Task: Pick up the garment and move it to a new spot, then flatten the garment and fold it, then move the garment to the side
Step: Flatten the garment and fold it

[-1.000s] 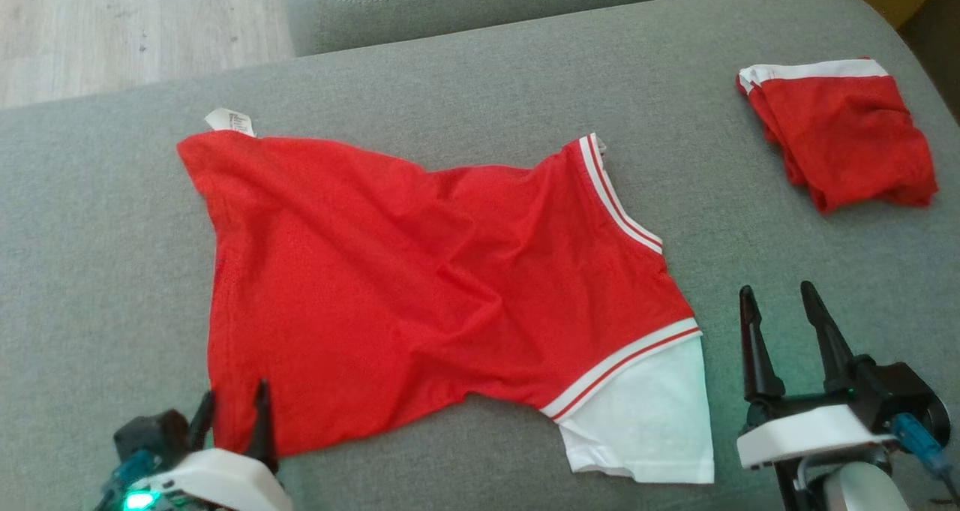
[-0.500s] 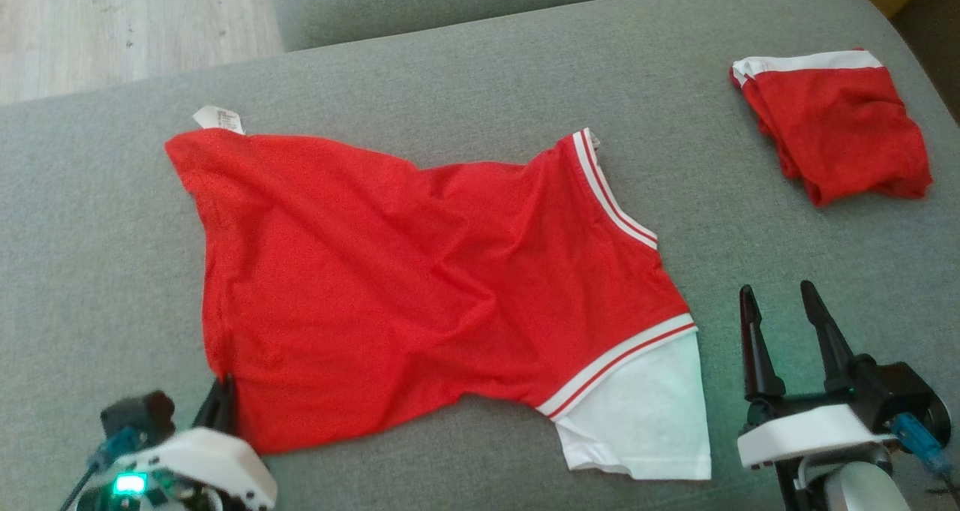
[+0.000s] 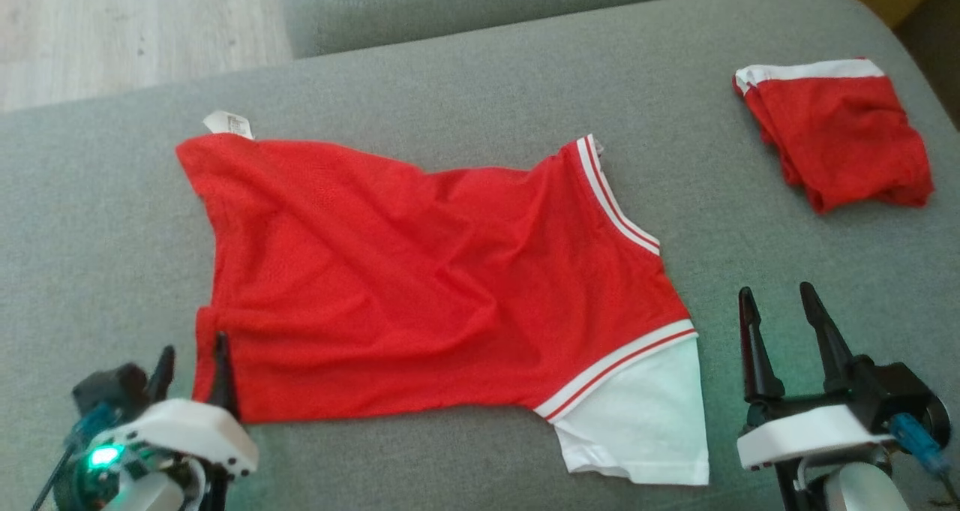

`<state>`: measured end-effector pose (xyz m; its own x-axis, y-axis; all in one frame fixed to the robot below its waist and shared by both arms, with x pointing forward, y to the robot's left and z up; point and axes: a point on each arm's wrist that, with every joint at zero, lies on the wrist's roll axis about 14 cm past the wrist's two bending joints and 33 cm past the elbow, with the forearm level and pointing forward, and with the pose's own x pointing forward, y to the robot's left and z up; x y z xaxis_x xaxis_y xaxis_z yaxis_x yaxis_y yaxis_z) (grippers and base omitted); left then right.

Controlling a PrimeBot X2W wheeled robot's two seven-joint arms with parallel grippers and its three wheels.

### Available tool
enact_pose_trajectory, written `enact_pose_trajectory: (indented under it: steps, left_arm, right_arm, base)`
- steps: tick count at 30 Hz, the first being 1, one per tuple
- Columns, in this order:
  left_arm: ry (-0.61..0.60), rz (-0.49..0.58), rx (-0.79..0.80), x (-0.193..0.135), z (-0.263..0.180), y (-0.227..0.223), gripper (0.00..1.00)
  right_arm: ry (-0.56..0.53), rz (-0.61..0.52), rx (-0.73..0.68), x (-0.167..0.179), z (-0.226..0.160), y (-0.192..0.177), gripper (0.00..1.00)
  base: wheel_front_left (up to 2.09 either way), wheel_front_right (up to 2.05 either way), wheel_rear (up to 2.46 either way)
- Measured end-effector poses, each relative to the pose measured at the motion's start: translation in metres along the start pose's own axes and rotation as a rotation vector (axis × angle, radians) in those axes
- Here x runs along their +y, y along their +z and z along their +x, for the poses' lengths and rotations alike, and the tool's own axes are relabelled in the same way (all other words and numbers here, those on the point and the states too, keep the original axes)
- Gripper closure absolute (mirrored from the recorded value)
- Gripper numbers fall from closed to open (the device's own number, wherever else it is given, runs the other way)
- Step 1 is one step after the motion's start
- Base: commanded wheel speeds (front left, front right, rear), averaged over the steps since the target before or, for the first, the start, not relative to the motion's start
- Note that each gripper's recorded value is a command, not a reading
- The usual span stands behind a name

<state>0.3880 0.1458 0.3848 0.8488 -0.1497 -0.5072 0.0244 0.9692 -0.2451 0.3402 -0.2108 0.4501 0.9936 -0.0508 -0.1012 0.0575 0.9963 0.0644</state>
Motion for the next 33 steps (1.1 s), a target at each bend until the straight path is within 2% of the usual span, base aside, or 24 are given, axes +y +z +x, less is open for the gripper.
enact_pose_trajectory:
  steps: [4,7,11,14,21,25,33]
  left_arm:
    - [0.032,-0.041,-0.081,0.008,-0.017,0.01,0.0]
    - [0.042,-0.032,-0.159,0.01,-0.035,0.021,0.0]
    - [0.037,-0.002,-0.339,0.005,-0.06,0.055,0.0]
    - [0.023,0.036,-0.409,-0.001,-0.079,0.058,0.0]
    - [0.011,0.09,-0.479,-0.004,-0.105,0.046,0.0]
    - [0.001,0.078,-0.509,-0.007,-0.109,0.046,0.0]
    - [0.055,0.061,-0.487,0.013,-0.108,0.033,0.0]
  right_arm:
    - [0.002,-0.017,-0.025,-0.001,-0.002,0.008,0.0]
    - [-0.005,-0.034,-0.046,-0.004,-0.005,0.014,0.0]
    - [0.001,-0.052,-0.057,-0.003,-0.006,0.017,0.0]
    - [0.024,-0.062,-0.085,0.003,-0.004,0.026,0.0]
    - [0.074,-0.061,-0.124,0.019,-0.001,0.038,0.0]
    - [0.112,-0.053,-0.107,0.032,-0.006,0.031,0.0]
    - [0.156,-0.048,-0.071,0.046,-0.014,0.018,0.0]
  base:
    - [0.0,0.0,0.0]
    - [0.0,0.0,0.0]
    - [0.0,0.0,0.0]
    - [0.0,0.0,0.0]
    - [0.0,0.0,0.0]
    - [0.0,0.0,0.0]
    - [0.0,0.0,0.0]
